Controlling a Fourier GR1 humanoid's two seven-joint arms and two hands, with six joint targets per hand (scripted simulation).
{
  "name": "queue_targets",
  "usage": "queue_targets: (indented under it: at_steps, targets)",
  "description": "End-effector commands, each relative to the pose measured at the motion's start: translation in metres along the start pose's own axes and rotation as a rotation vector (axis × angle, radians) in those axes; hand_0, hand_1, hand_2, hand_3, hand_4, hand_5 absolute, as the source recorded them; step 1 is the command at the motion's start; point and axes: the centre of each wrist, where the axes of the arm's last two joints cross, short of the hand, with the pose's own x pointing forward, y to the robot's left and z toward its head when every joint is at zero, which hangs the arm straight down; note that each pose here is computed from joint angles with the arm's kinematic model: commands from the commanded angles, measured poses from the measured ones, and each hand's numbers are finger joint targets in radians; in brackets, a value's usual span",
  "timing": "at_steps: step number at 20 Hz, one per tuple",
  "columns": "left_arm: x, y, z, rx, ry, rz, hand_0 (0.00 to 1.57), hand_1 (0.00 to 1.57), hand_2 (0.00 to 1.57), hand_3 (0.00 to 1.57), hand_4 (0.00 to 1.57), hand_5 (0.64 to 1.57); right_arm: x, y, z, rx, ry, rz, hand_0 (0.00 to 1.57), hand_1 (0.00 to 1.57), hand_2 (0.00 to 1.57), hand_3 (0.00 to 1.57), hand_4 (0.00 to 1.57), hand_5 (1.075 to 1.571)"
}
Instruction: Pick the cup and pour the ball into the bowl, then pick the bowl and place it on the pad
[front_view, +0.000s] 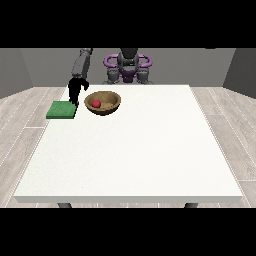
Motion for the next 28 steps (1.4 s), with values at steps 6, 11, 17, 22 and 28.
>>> queue_targets:
  at_steps: [6,11,17,22,28]
  targets:
    - [0.024,0.049,0.022,0.02,-0.008,0.012,0.0,0.0,0.0,0.0,1.01,1.535,-0.028,0.018,-0.012,0.038,-0.01,-0.018,0.0,0.0,0.0,0.0,0.56,1.56]
    - [0.022,0.065,0.037,0.028,-0.071,0.013,0.0,0.0,0.0,0.0,1.02,1.538,-0.061,0.008,0.012,0.023,-0.026,-0.002,0.0,0.0,0.0,0.0,0.51,1.552]
    - [0.04,0.077,0.04,0.018,-0.099,-0.005,0.0,0.0,0.0,0.0,1.01,1.542,-0.031,0.013,-0.021,0.018,-0.067,-0.016,0.0,0.0,0.0,0.0,0.45,1.544]
    - [0.024,0.065,0.04,0.015,-0.057,0.012,0.0,0.0,0.0,0.0,1.02,1.536,-0.037,0.052,-0.023,0.052,-0.025,-0.002,0.0,0.0,0.0,0.0,0.44,1.547]
    - [0.037,0.097,0.054,0.032,-0.116,0.024,0.0,0.0,0.0,0.0,1.02,1.543,-0.043,0.046,-0.024,-0.012,-0.061,-0.019,0.0,0.0,0.0,0.0,0.5,1.556]
